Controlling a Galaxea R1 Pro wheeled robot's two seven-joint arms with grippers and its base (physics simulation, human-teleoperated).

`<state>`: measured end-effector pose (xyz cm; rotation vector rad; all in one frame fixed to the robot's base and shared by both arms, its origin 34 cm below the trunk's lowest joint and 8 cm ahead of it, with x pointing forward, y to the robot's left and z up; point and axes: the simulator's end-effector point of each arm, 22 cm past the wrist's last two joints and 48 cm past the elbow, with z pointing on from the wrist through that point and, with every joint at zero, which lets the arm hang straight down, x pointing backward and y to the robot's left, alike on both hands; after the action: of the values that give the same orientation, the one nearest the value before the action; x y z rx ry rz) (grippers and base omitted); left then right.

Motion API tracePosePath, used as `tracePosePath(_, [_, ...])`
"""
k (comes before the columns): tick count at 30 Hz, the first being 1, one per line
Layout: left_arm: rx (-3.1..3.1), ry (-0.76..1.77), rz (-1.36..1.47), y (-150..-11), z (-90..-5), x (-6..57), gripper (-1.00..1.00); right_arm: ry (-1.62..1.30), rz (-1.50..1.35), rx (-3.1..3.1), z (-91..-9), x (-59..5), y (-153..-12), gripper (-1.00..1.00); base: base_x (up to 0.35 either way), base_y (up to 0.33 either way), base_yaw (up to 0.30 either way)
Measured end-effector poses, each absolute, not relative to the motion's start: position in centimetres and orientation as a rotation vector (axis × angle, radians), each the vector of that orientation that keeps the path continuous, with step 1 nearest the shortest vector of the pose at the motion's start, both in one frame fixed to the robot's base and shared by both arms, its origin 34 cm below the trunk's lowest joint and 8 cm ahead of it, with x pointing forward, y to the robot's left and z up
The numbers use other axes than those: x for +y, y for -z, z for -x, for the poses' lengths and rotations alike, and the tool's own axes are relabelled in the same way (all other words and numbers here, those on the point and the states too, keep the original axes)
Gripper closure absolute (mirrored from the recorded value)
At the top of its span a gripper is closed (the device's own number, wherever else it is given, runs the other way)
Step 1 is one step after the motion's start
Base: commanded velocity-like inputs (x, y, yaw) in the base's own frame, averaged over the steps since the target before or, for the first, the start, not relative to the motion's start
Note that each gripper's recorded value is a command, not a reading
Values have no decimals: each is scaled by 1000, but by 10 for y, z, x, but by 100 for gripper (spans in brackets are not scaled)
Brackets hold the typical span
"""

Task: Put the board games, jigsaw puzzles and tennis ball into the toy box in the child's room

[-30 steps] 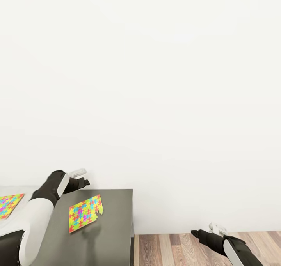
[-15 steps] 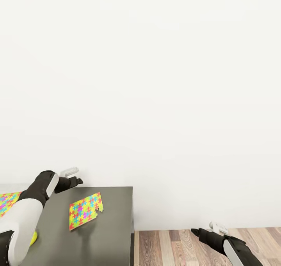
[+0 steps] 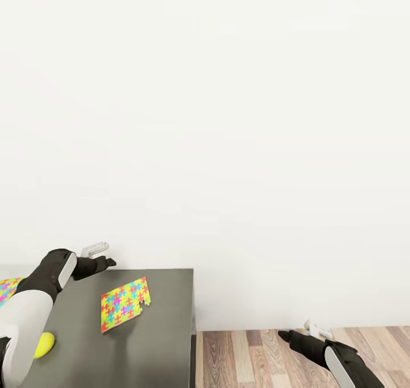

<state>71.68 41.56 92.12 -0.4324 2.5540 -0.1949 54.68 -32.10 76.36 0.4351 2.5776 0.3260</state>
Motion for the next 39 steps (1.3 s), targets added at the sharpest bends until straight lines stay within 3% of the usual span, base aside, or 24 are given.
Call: tracePosePath(39, [2587, 203, 429, -866, -710, 407, -100, -310, -409, 2634, -539, -317, -741, -100, 0, 0, 0])
